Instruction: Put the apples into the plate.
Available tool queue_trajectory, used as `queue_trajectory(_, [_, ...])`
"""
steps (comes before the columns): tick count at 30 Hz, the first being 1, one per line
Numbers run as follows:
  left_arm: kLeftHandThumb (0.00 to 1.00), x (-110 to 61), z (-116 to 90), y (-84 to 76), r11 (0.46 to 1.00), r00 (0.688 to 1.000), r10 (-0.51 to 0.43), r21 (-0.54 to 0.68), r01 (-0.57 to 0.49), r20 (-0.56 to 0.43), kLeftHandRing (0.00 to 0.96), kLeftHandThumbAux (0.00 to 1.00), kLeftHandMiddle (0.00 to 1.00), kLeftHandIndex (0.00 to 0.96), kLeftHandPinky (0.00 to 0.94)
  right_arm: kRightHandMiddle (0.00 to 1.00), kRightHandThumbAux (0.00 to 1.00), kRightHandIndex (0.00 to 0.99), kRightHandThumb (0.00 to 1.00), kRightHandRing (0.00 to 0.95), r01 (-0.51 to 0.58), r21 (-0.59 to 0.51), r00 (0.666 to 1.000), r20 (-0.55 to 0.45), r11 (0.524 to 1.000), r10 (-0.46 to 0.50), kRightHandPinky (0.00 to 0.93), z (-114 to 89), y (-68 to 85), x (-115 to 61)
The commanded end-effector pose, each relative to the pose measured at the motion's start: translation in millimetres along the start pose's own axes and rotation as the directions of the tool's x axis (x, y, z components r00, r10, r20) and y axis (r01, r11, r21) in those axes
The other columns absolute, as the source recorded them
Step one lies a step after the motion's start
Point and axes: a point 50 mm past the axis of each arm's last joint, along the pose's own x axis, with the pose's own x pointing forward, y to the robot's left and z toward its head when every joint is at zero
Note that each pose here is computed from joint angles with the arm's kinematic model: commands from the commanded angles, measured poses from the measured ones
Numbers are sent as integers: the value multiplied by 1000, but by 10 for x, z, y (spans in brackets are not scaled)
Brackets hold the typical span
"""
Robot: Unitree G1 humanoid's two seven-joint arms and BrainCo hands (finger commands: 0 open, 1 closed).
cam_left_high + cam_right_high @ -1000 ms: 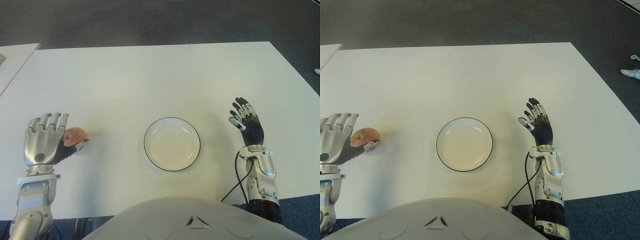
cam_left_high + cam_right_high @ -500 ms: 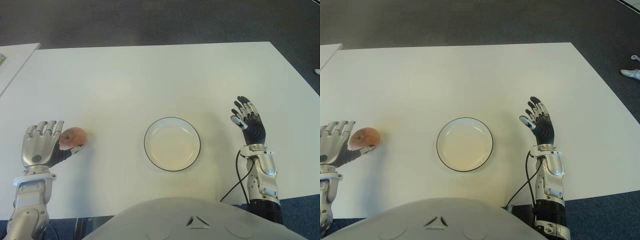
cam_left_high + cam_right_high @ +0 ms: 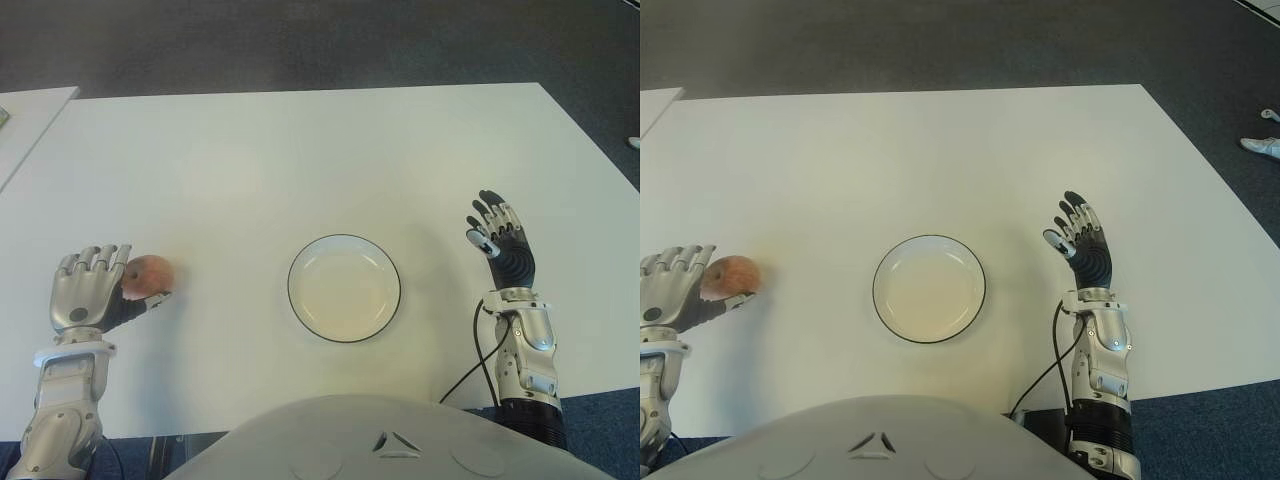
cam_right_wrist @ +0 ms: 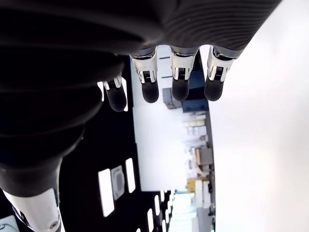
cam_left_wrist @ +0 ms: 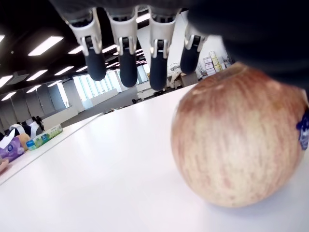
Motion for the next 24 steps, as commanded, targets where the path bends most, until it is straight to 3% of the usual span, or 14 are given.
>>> queue_trajectory(1, [467, 1, 27, -68, 999, 999, -43, 3, 43, 24, 187, 296, 205, 152, 194, 57, 686, 122, 178, 20, 11, 20, 1000, -9, 1000, -11, 23, 0, -18, 1])
queue_trajectory(24, [465, 42, 67, -240, 994, 994, -109, -21, 109, 30, 184, 298, 203, 141, 181, 57, 684, 115, 161, 22, 3, 23, 1000, -17, 1000, -3, 26, -14, -81, 25])
